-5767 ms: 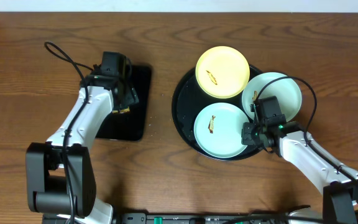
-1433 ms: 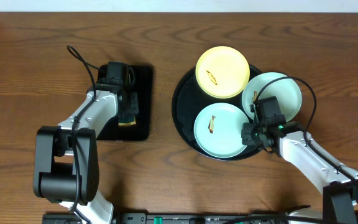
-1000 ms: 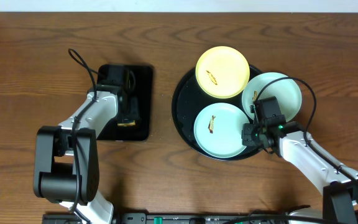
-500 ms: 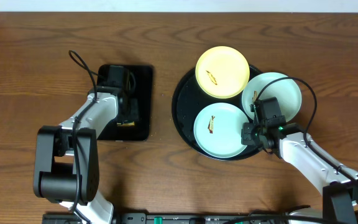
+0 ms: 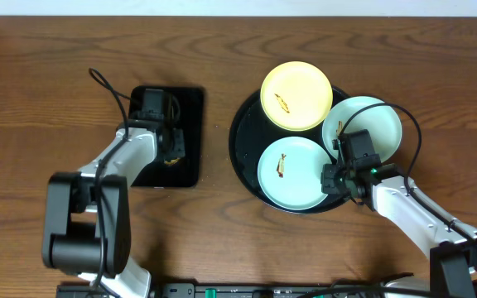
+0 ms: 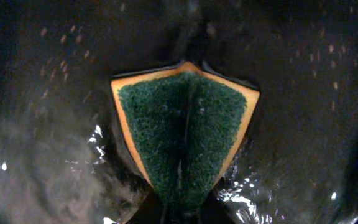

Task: Clean dirty plates on tray and stack at the side
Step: 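Lift the sponge with the left gripper and carry it to the held plate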

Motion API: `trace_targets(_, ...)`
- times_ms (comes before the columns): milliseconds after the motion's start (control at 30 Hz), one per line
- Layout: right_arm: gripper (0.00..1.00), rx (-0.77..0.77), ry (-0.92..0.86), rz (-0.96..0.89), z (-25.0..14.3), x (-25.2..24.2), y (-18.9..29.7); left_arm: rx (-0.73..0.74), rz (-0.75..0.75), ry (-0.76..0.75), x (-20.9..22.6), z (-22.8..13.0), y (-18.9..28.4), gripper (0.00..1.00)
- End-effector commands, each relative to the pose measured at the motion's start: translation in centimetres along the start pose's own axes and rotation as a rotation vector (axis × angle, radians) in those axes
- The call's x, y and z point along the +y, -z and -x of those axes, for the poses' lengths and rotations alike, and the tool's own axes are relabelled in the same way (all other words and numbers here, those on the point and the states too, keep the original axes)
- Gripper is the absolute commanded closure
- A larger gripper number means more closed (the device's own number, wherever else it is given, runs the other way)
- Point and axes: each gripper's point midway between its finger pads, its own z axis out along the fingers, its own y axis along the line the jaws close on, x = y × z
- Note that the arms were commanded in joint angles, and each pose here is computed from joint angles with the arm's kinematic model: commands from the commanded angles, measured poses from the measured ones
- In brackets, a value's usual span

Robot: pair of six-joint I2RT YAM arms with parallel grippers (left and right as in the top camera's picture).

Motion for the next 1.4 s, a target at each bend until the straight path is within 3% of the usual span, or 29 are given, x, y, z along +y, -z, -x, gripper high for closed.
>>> trace_targets(0,0.94,0.007,0.014,0.016,-0.3,0.3,0.0,-0.140,-0.021,0.015,-0.1,2.6,4.9,0.93)
trace_targets(67,0.90,0.004,0.014,0.008,-0.3,0.2,0.0,-0.241,-0.045,0.045,-0.2,4.0,8.3,0.93)
trace_targets(200,0.71,0.003,0.014,0.009,-0.3,0.2,0.0,-0.374,-0.080,0.078,-0.1,5.0,13.5,0.93)
trace_targets(300,0.69,0.001,0.014,0.005,-0.2,0.2,0.0,-0.399,-0.086,0.079,0.0,4.8,15.0,0.92)
trace_targets(500,0.71,-0.002,0.014,-0.004,-0.2,0.0,0.0,-0.337,-0.070,0.067,0.1,4.3,15.0,0.93)
trace_targets(700,0.62,-0.009,0.015,-0.002,0.0,0.1,0.0,-0.174,-0.054,-0.001,-0.6,5.7,15.9,0.92)
trace_targets(733,0.66,-0.011,0.015,-0.001,0.0,0.1,0.0,-0.151,-0.049,-0.002,-0.6,5.9,15.8,0.92)
trace_targets(767,0.99,-0.012,0.022,-0.001,0.1,0.1,0.0,-0.125,-0.044,-0.004,-0.7,6.2,15.6,0.93)
trace_targets(1100,0.99,-0.011,0.026,-0.001,0.0,0.1,0.0,0.021,-0.167,-0.112,-3.5,5.4,12.1,0.92)
trace_targets(1233,0.99,-0.011,0.026,-0.001,0.0,0.1,0.0,-0.018,-0.354,-0.211,-8.2,5.6,13.3,0.93)
trace_targets(1367,0.99,-0.011,0.026,-0.001,0.0,0.1,0.0,-0.048,-0.399,-0.390,-13.6,4.2,13.9,0.92)
